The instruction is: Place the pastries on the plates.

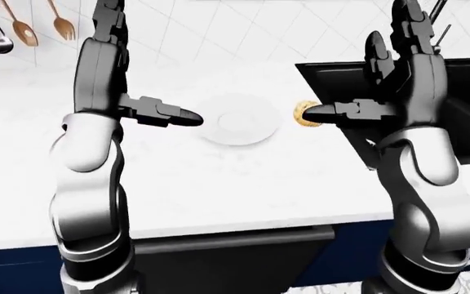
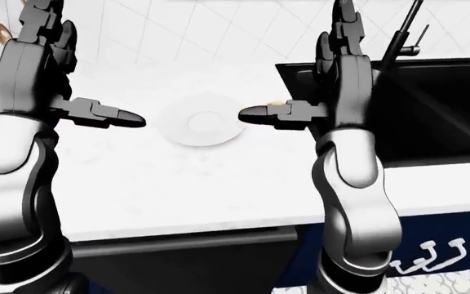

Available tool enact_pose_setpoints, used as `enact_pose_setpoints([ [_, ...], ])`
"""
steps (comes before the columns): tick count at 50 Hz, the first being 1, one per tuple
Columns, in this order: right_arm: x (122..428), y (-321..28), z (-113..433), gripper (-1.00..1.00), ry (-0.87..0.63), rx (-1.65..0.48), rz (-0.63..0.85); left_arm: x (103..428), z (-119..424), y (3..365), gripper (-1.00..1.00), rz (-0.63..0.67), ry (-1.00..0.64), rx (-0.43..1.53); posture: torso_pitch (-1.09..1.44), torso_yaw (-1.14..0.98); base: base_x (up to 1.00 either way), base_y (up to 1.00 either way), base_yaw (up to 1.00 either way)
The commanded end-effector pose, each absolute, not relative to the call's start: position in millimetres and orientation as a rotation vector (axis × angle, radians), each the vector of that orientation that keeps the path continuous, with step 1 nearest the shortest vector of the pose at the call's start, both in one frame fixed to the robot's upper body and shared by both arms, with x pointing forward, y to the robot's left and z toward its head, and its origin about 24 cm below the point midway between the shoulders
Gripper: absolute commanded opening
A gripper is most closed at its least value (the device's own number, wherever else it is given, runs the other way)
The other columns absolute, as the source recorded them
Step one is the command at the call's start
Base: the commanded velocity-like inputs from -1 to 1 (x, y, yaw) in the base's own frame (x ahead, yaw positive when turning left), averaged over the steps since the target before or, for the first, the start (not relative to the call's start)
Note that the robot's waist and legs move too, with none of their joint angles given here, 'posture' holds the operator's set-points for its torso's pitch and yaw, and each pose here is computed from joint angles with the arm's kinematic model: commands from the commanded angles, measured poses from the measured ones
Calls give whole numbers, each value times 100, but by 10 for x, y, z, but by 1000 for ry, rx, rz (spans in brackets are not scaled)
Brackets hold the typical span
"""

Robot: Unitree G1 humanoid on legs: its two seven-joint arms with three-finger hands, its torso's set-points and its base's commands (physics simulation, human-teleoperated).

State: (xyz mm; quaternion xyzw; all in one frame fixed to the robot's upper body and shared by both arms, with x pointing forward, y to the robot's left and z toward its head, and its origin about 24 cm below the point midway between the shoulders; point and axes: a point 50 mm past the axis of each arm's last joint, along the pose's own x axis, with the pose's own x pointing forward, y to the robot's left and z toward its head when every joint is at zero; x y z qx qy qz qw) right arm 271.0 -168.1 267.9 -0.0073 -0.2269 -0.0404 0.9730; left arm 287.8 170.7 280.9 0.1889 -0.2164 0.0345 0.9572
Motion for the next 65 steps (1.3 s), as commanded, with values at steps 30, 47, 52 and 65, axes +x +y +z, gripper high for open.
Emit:
enact_pose_setpoints([
  [30,2672,-1670,2780,100,-507,-25,-84,2842,2903,1717,100,90,-493,403,0,0,1,-9,0],
  [47,2938,-1625,2861,100,-423,-130,-72,2871,2917,1713,100,86,-480,368,0,0,0,0,0],
  [52,3205,-1613,2892,100,-381,-197,-57,2865,2945,1714,100,87,-472,329,0,0,0,0,0],
  [65,3755,-1702,2862,100,-223,-384,-53,2809,2966,1733,100,79,-489,269,0,0,0,0,0],
])
